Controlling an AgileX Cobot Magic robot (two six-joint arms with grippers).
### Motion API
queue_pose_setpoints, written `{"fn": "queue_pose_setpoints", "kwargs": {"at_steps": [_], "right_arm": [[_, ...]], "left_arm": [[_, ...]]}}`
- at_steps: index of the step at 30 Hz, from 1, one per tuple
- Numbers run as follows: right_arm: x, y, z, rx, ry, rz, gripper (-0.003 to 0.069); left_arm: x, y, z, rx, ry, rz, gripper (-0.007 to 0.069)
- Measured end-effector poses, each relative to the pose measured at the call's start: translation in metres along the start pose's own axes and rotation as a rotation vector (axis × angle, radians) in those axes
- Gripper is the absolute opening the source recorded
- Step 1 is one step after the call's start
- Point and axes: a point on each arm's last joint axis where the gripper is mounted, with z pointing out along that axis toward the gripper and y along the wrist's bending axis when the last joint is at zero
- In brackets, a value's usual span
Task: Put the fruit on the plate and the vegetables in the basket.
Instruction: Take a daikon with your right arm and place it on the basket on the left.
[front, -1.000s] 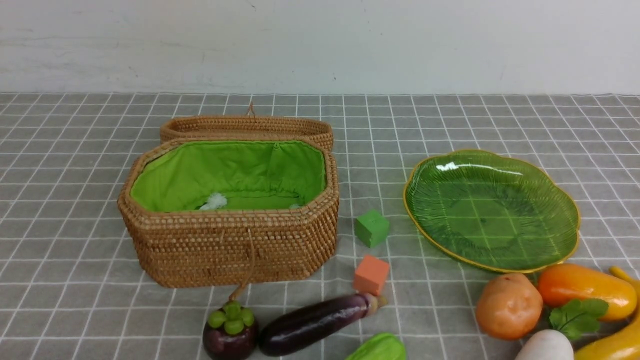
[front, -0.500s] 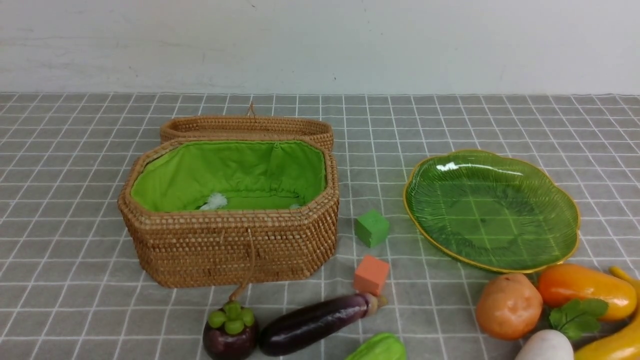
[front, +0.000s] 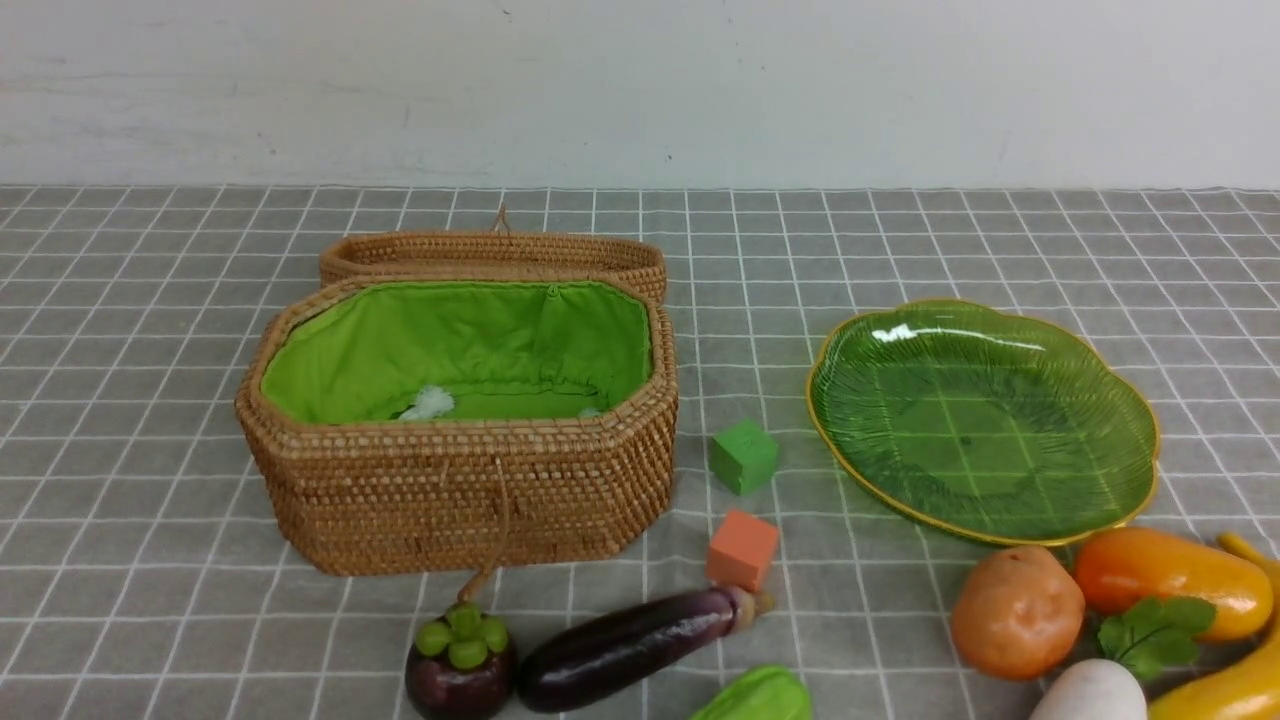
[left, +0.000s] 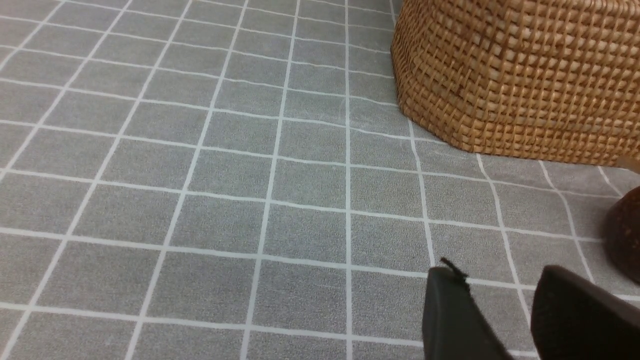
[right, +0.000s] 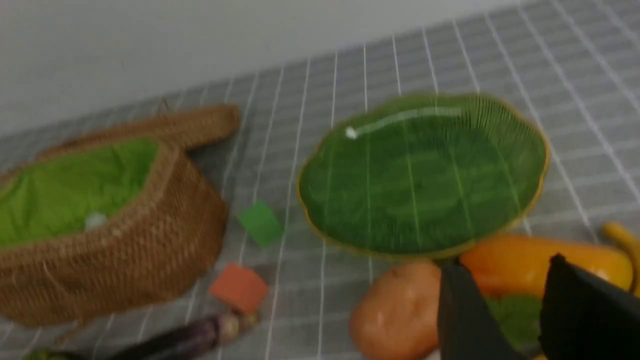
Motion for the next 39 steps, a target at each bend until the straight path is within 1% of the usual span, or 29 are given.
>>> {"fn": "queue_pose_setpoints", "kwargs": {"at_steps": [3, 4, 5, 6, 7, 8, 9, 12, 15, 18, 19, 20, 21, 22, 23, 24, 25, 27, 29, 37, 39], "right_arm": [[0.015, 0.000, 0.010, -0.030, 0.155, 0.044, 0.0242], [0.022, 0.001, 0.014, -0.055, 0.234, 0.022, 0.0242], [0.024, 0.001, 0.015, -0.059, 0.260, 0.018, 0.0242], [0.033, 0.001, 0.019, -0.088, 0.358, -0.020, 0.0242], [0.035, 0.001, 0.019, -0.098, 0.384, -0.036, 0.0242], [0.042, 0.001, 0.022, -0.121, 0.475, -0.050, 0.0244], [0.045, 0.002, 0.024, -0.138, 0.517, -0.051, 0.0248], [0.048, 0.005, 0.026, -0.165, 0.571, -0.060, 0.0273], [0.055, 0.007, 0.030, -0.169, 0.666, -0.079, 0.0332], [0.062, 0.005, 0.038, -0.102, 0.777, -0.064, 0.0419], [0.062, 0.004, 0.039, -0.094, 0.779, -0.061, 0.0426], [0.062, 0.002, 0.042, -0.052, 0.791, -0.035, 0.0450], [0.061, 0.000, 0.048, 0.014, 0.780, 0.028, 0.0491], [0.060, 0.000, 0.051, 0.035, 0.773, 0.052, 0.0506], [0.055, -0.003, 0.062, 0.119, 0.696, 0.192, 0.0546], [0.053, -0.003, 0.064, 0.123, 0.685, 0.206, 0.0550], [0.050, -0.004, 0.072, 0.158, 0.626, 0.302, 0.0571], [0.046, -0.004, 0.084, 0.171, 0.563, 0.386, 0.0585], [0.044, -0.003, 0.096, 0.178, 0.525, 0.437, 0.0587], [0.056, -0.009, 0.127, 0.241, 0.575, 0.479, 0.0587], [0.064, -0.012, 0.140, 0.276, 0.614, 0.490, 0.0587]], "left_arm": [[0.000, 0.000, 0.000, 0.000, 0.000, 0.000, 0.0239], [0.000, 0.000, 0.000, 0.000, 0.000, 0.000, 0.0239], [0.000, 0.000, 0.000, 0.000, 0.000, 0.000, 0.0239], [0.000, 0.000, 0.000, 0.000, 0.000, 0.000, 0.0239], [0.000, 0.000, 0.000, 0.000, 0.000, 0.000, 0.0239], [0.000, 0.000, 0.000, 0.000, 0.000, 0.000, 0.0239], [0.000, 0.000, 0.000, 0.000, 0.000, 0.000, 0.0239], [0.000, 0.000, 0.000, 0.000, 0.000, 0.000, 0.0239], [0.000, 0.000, 0.000, 0.000, 0.000, 0.000, 0.0239], [0.000, 0.000, 0.000, 0.000, 0.000, 0.000, 0.0239], [0.000, 0.000, 0.000, 0.000, 0.000, 0.000, 0.0239], [0.000, 0.000, 0.000, 0.000, 0.000, 0.000, 0.0239], [0.000, 0.000, 0.000, 0.000, 0.000, 0.000, 0.0239], [0.000, 0.000, 0.000, 0.000, 0.000, 0.000, 0.0239], [0.000, 0.000, 0.000, 0.000, 0.000, 0.000, 0.0239], [0.000, 0.000, 0.000, 0.000, 0.000, 0.000, 0.0239], [0.000, 0.000, 0.000, 0.000, 0.000, 0.000, 0.0239], [0.000, 0.000, 0.000, 0.000, 0.000, 0.000, 0.0239], [0.000, 0.000, 0.000, 0.000, 0.000, 0.000, 0.0239], [0.000, 0.000, 0.000, 0.000, 0.000, 0.000, 0.0239], [0.000, 0.000, 0.000, 0.000, 0.000, 0.000, 0.0239]]}}
